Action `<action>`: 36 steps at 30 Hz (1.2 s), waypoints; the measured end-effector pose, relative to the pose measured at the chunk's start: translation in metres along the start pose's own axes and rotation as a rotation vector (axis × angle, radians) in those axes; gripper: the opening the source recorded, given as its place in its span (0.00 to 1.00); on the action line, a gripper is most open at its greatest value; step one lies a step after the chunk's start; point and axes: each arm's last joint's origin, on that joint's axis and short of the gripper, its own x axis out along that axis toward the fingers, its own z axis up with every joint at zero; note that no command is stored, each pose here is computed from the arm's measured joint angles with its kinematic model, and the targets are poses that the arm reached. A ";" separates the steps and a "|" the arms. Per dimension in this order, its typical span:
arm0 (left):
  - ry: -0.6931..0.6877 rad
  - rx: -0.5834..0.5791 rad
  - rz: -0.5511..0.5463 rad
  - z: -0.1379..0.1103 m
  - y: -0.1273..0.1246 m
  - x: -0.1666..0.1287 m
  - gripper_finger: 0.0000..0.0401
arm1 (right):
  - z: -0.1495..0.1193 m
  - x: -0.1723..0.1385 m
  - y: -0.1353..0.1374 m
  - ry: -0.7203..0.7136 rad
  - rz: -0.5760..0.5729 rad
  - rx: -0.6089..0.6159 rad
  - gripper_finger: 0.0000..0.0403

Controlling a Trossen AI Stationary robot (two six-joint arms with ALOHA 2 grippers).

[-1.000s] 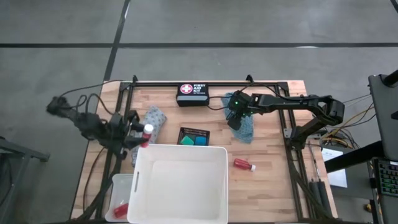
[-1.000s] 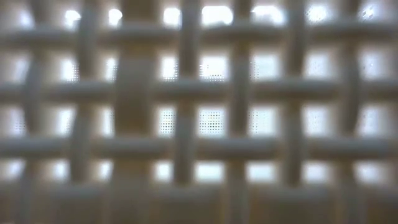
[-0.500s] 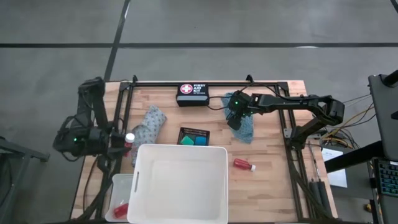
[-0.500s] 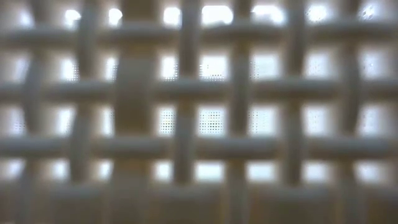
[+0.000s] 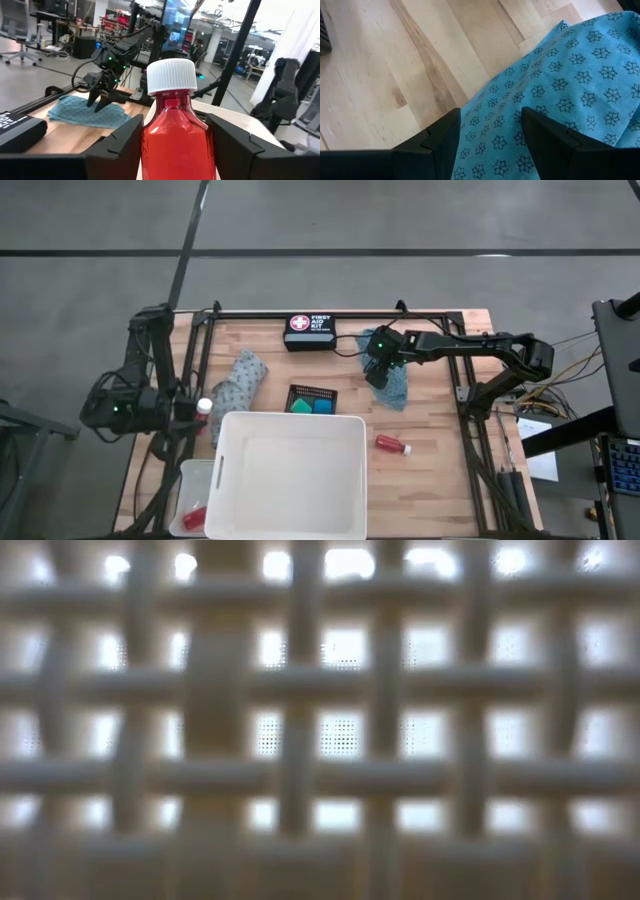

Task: Pick & Place Medicine items
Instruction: Put the right red medicine bottle into the white bin

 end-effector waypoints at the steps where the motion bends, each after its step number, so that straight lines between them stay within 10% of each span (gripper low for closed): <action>1: 0.000 -0.001 0.000 0.000 0.000 0.000 0.49 | 0.000 0.000 0.000 0.000 0.000 0.000 0.50; 12: -0.002 0.173 -0.025 -0.001 0.001 0.028 0.49 | 0.000 0.000 0.000 0.000 0.000 -0.004 0.50; 25: 0.104 0.052 -0.193 -0.004 0.018 0.078 0.49 | 0.000 0.000 0.000 0.000 0.000 -0.004 0.50; 36: 0.188 0.068 0.239 -0.002 0.052 0.058 0.49 | 0.000 0.000 0.000 0.000 0.000 0.000 0.50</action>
